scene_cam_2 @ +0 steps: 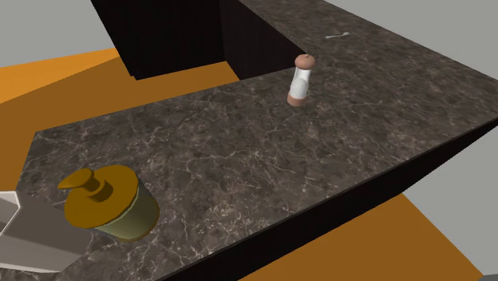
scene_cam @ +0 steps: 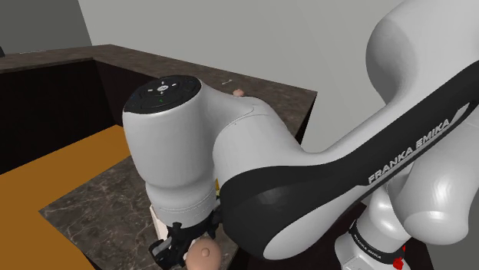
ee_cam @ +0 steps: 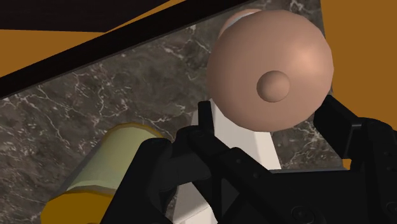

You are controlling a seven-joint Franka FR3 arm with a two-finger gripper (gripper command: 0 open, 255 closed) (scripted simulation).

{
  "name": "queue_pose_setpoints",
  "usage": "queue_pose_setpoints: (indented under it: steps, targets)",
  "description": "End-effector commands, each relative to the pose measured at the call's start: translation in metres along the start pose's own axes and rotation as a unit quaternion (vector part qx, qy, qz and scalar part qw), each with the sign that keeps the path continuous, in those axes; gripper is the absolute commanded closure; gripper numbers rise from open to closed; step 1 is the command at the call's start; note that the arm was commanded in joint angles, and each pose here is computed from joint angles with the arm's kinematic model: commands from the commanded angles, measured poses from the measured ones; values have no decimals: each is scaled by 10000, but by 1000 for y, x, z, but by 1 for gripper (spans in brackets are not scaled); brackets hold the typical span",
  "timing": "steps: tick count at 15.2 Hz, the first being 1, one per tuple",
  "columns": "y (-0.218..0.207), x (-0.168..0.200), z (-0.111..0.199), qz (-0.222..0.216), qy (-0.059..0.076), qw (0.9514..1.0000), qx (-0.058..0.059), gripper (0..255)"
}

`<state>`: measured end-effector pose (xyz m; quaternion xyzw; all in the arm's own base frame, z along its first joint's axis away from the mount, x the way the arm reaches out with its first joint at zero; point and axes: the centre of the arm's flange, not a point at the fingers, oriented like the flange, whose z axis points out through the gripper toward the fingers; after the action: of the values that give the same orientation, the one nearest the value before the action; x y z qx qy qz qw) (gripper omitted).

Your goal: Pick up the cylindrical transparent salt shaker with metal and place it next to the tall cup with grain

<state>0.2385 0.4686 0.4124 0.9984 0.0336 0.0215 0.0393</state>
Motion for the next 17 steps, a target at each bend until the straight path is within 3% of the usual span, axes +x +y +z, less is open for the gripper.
queue_pose_setpoints:
  steps: [1, 7, 8, 13, 17]
  targets:
    - [0, 0, 2, 0, 3, 10000, 2, 255]
    - [0, 0, 2, 0, 3, 10000, 2, 255]
    - [0, 0, 2, 0, 3, 10000, 2, 0]
    - [0, 0, 2, 0, 3, 10000, 2, 0]
    - [0, 0, -48, 0, 3, 10000, 2, 0]
